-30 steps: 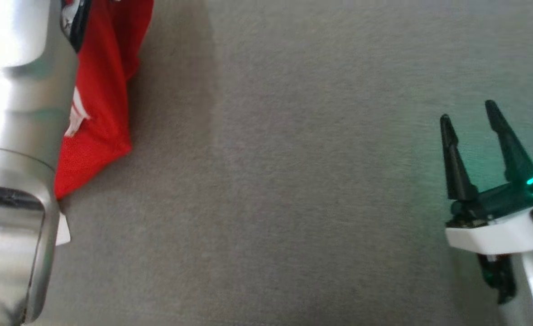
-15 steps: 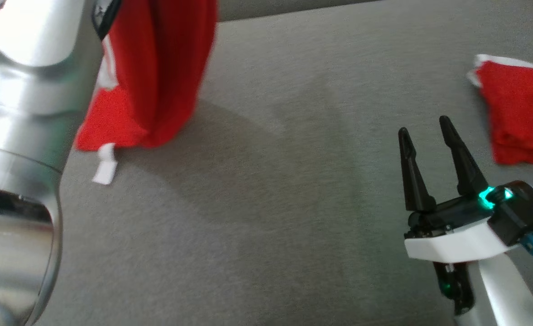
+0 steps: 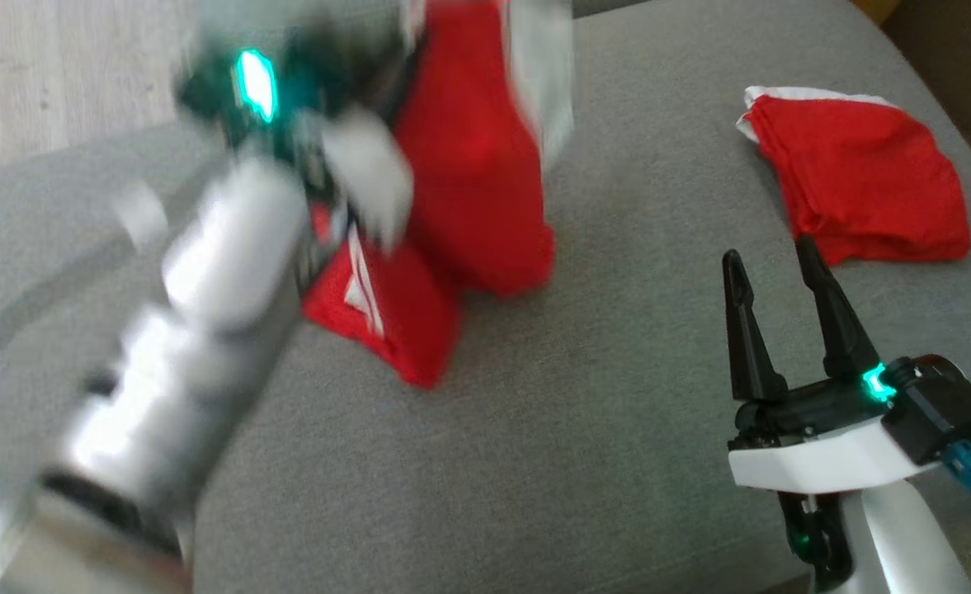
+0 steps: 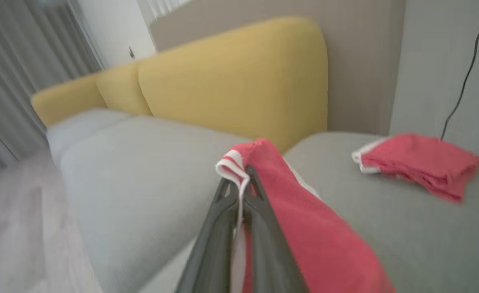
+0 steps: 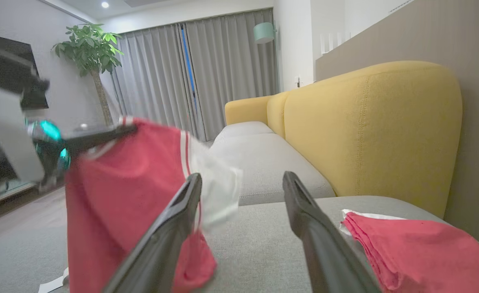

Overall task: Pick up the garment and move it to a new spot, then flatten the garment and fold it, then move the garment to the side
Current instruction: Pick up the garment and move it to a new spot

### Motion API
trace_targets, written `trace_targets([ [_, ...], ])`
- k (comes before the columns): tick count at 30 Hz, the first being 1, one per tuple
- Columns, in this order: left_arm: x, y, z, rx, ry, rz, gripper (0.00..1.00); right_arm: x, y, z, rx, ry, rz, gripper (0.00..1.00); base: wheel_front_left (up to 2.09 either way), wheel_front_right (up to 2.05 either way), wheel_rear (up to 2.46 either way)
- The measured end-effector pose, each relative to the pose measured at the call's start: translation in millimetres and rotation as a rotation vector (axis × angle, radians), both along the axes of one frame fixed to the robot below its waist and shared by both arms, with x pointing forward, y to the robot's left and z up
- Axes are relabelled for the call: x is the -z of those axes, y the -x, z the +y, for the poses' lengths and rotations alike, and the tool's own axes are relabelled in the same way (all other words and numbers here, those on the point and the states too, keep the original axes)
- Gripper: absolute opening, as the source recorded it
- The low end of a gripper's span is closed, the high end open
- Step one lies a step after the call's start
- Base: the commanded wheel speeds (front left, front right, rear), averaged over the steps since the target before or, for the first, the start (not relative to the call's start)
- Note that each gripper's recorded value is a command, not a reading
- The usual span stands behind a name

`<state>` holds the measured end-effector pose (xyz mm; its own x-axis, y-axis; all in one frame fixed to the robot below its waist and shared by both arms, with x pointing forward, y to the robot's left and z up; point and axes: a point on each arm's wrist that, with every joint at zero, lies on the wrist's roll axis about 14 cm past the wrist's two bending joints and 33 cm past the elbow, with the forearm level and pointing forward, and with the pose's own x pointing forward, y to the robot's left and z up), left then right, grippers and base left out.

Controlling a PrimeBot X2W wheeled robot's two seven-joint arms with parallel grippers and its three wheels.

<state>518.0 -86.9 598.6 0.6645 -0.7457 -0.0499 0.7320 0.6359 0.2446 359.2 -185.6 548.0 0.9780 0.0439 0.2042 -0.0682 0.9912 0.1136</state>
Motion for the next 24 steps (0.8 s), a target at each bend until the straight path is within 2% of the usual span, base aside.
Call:
trace_targets([
  [4,102.9,32.0,18.4,-0.049,-0.002,0.241,0.0,7.5,-4.6,2.2,-0.005,-0.006,0.022,1.0,0.0,0.0,0.0],
  [7,154.9,68.2,23.5,-0.072,0.025,0.384,0.0,15.2,-5.2,4.0,-0.008,-0.011,0.044,1.0,0.0,0.0,0.0],
  [8,164.7,78.1,24.5,-0.082,0.04,0.412,0.13,17.9,-5.0,5.4,-0.012,-0.014,0.052,1.0,0.0,0.0,0.0],
  [9,171.6,86.8,25.6,-0.089,0.051,0.43,0.89,19.6,-4.8,6.7,-0.015,-0.017,0.057,1.0,0.0,0.0,0.0],
  [10,174.4,91.9,27.7,-0.107,0.07,0.436,1.0,20.9,-4.0,7.5,-0.016,-0.019,0.061,1.0,0.0,0.0,0.0],
  [17,152.2,109.2,50.9,-0.258,0.177,0.359,1.0,36.2,11.8,6.2,-0.005,-0.04,0.106,1.0,0.0,0.0,0.0],
  [21,120.1,120.7,81.3,-0.397,0.287,0.263,1.0,45.5,22.2,9.5,-0.012,-0.05,0.132,1.0,0.0,0.0,0.0],
  [24,108.0,135.7,112.8,-0.497,0.325,0.197,1.0,48.9,22.6,15.0,-0.031,-0.051,0.142,1.0,0.0,0.0,0.0],
])
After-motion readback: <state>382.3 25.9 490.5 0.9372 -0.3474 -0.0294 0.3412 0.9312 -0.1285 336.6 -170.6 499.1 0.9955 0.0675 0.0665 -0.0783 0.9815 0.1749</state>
